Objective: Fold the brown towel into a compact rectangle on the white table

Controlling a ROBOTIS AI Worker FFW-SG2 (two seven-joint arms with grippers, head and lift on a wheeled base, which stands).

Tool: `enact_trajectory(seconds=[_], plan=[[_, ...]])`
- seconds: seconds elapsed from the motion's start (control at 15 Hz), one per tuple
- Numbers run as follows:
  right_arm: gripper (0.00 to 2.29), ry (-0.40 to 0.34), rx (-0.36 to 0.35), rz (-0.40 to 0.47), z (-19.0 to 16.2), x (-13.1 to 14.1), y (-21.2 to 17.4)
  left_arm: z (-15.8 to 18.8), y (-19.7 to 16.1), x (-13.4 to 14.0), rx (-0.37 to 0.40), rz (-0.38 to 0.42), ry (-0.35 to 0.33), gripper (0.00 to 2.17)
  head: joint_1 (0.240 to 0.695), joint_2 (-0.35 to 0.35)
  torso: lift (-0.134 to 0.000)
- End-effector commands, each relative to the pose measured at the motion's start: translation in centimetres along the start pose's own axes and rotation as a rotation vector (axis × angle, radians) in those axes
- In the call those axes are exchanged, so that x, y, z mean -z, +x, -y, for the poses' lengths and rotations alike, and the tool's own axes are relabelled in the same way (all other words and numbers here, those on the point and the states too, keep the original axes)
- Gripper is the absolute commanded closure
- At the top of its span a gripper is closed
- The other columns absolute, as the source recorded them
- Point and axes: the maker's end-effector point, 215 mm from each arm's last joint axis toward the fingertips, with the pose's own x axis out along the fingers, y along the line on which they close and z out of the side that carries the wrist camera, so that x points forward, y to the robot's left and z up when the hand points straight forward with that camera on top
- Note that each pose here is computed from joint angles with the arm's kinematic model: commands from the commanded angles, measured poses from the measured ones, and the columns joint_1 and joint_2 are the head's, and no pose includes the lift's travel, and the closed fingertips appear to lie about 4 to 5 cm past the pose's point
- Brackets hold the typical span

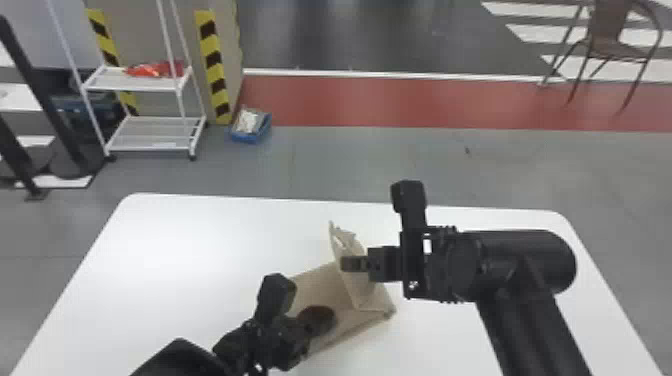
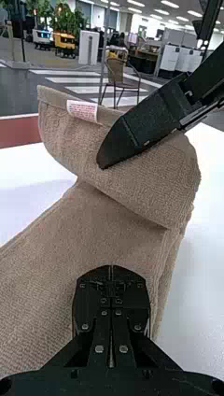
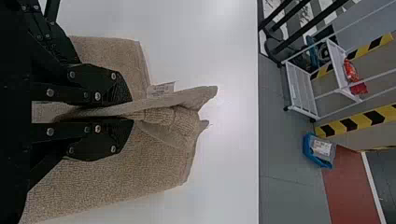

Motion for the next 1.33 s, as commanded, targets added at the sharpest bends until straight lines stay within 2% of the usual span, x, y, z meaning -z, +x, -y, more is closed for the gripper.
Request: enact_trajectory(seconds=[0.0, 0.67, 0.8, 1.0, 1.07, 1.13, 1.2, 1.27], plan=[[1.02, -0.025, 0.000, 0.010, -0.8, 0.0, 0.5, -0.1, 0.0, 0.1, -0.001, 0.003, 0.000, 1.73, 0.695, -0.044, 0.000], [1.01, -0.087, -0.017, 0.031, -3.7, 1.0, 2.4, 0.9, 1.0, 0.1, 0.011, 0.006, 0.010, 1.74, 0.695, -0.013, 0.000], [0.83, -0.094, -0.020, 0.036, -4.1, 1.4, 2.9, 1.0, 1.0, 0.2, 0.012, 0.003, 0.011, 1.73, 0.695, -0.008, 0.000], [0.83, -0.092, -0.029, 0.011, -4.4, 2.8, 3.5, 1.0, 1.0, 0.1, 0.012, 0.005, 0.012, 1.73, 0.695, -0.002, 0.000], [0.70, -0.090, -0.031, 0.005, -4.5, 3.2, 3.6, 0.9, 1.0, 0.2, 0.013, 0.004, 0.013, 1.74, 0.695, 0.002, 0.000], [0.42, -0.081, -0.043, -0.005, -4.8, 3.8, 3.6, 0.9, 1.0, 0.1, 0.012, 0.004, 0.012, 1.73, 0.695, 0.003, 0.000], [0.42, -0.068, -0.063, -0.018, -5.3, 4.3, 3.5, 0.8, 0.9, 0.1, 0.011, 0.007, 0.012, 1.73, 0.695, 0.005, 0.000], [0.25, -0.064, -0.073, -0.023, -5.8, 4.7, 3.3, 0.8, 0.9, -0.1, 0.012, 0.009, 0.013, 1.74, 0.695, 0.007, 0.000]])
